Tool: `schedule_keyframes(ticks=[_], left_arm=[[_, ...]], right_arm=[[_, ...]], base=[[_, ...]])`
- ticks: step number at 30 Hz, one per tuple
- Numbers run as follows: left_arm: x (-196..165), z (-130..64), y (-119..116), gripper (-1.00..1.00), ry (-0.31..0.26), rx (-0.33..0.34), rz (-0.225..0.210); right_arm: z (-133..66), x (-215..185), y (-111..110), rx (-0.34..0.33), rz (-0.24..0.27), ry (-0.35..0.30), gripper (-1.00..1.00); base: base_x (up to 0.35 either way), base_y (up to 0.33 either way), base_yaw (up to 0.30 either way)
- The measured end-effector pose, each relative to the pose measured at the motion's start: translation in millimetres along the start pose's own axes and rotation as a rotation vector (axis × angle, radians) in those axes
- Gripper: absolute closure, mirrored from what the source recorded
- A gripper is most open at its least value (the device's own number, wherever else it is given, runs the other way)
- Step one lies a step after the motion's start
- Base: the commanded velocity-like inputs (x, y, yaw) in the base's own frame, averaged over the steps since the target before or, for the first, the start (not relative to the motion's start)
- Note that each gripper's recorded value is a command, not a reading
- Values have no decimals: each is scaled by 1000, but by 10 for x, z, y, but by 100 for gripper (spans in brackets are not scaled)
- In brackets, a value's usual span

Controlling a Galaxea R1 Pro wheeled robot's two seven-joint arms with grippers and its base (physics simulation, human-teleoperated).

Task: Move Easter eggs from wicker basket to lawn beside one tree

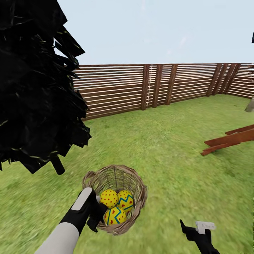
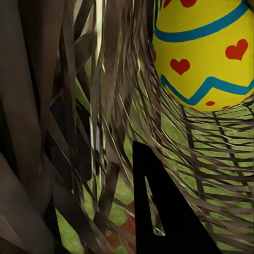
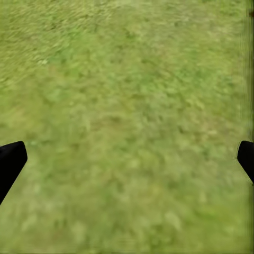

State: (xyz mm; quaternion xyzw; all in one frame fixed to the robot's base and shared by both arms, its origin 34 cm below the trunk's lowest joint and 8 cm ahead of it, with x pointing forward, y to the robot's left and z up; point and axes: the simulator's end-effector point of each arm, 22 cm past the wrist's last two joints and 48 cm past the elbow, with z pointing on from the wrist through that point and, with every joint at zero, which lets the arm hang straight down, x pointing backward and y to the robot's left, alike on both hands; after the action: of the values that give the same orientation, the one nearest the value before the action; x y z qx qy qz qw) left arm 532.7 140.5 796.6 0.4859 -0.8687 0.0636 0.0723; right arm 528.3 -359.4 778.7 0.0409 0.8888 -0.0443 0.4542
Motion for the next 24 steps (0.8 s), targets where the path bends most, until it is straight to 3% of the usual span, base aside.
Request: schedule_keyframes(ticks=[10, 16, 24], left_arm=[[62, -25, -48, 100, 3, 10, 8], [168, -30, -111, 100, -31, -6, 104], [183, -37, -123, 100, -39, -7, 119]], right_arm=[[-4, -25, 1, 0, 1, -5, -100], [-2, -37, 2, 0, 1, -8, -100], [-5, -43, 1, 0, 1, -8, -100]], base=[[187, 0, -201], [60, 0, -97], [319, 0, -44]])
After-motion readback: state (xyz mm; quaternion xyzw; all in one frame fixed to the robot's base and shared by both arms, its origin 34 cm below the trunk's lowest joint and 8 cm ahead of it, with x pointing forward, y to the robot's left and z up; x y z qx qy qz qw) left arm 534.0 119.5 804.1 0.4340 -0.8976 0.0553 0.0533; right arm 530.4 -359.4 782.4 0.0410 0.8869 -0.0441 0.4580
